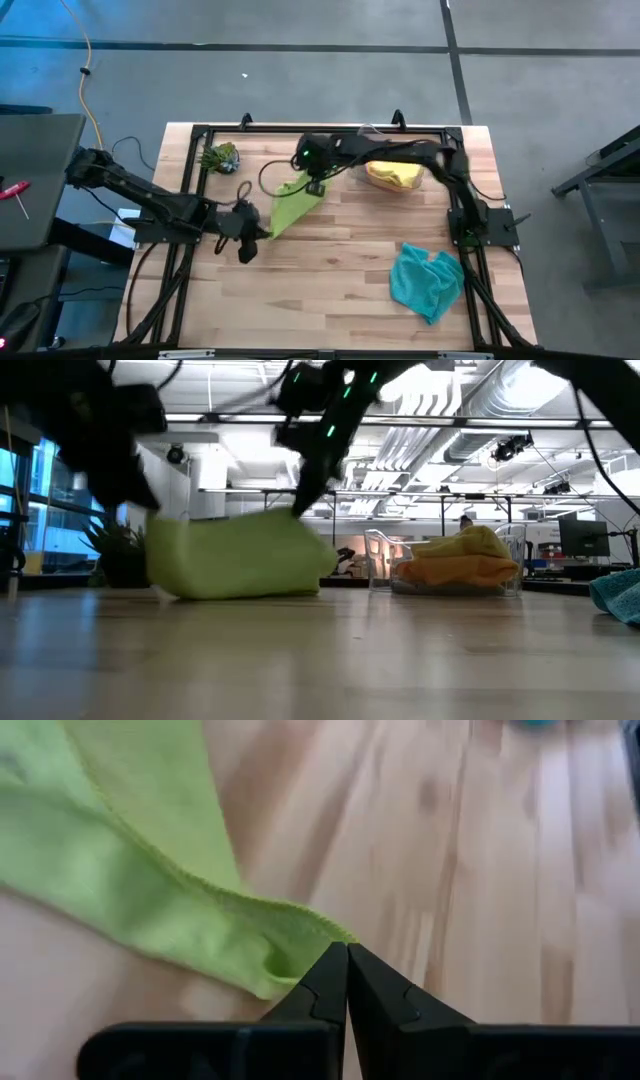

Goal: Fold microfiber towels
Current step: Fold the green microfiber towel

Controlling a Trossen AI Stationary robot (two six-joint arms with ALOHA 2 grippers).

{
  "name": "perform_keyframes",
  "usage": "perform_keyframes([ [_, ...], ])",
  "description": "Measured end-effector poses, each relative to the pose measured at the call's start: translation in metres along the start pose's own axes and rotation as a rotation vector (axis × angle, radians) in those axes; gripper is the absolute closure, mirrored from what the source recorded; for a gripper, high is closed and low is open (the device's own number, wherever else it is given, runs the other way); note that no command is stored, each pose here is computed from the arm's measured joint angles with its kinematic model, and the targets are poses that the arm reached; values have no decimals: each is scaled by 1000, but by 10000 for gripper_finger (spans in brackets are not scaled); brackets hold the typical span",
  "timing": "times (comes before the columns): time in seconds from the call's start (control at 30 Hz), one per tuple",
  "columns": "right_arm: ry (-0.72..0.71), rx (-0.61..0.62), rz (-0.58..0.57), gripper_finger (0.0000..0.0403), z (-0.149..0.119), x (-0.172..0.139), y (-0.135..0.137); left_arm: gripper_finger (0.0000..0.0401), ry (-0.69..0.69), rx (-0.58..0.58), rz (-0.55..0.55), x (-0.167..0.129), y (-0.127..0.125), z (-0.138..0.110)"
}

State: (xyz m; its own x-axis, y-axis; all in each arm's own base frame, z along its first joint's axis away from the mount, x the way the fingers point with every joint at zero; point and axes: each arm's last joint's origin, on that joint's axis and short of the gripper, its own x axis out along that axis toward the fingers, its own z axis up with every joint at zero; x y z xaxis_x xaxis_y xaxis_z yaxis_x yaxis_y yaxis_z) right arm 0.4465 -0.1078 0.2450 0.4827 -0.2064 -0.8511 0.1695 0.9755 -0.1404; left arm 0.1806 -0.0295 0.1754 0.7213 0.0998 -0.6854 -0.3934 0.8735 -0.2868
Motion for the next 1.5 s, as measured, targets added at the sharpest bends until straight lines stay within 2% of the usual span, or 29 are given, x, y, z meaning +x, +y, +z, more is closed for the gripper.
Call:
perform_keyframes([
  [0.13,7,31,31,402,-4,-58,1,401,-118,15,67,-27,5,27],
  [0.27,12,50,92,402,-24,-108,13,401,-231,18,150,-60,11,59],
  [0.43,-61,196,159,402,-61,-158,34,401,-360,38,204,-92,16,94],
  [0.63,-150,348,74,403,-97,-195,40,401,-408,151,284,-109,23,128],
  [0.8,-249,391,1,403,-106,-221,28,401,-479,151,359,-129,28,159],
  [0.97,-267,354,-16,403,-108,-227,20,401,-470,175,414,-143,31,175],
  [1.1,-267,299,-19,403,-104,-221,15,401,-393,213,448,-140,34,172],
  [1.2,-289,263,-39,403,-100,-217,8,401,-318,260,538,-136,37,168],
  [1.3,-314,261,-39,403,-95,-212,-1,401,-251,305,615,-133,41,165],
  [1.5,-320,248,-37,403,-89,-198,-17,401,-172,367,680,-131,50,162],
])
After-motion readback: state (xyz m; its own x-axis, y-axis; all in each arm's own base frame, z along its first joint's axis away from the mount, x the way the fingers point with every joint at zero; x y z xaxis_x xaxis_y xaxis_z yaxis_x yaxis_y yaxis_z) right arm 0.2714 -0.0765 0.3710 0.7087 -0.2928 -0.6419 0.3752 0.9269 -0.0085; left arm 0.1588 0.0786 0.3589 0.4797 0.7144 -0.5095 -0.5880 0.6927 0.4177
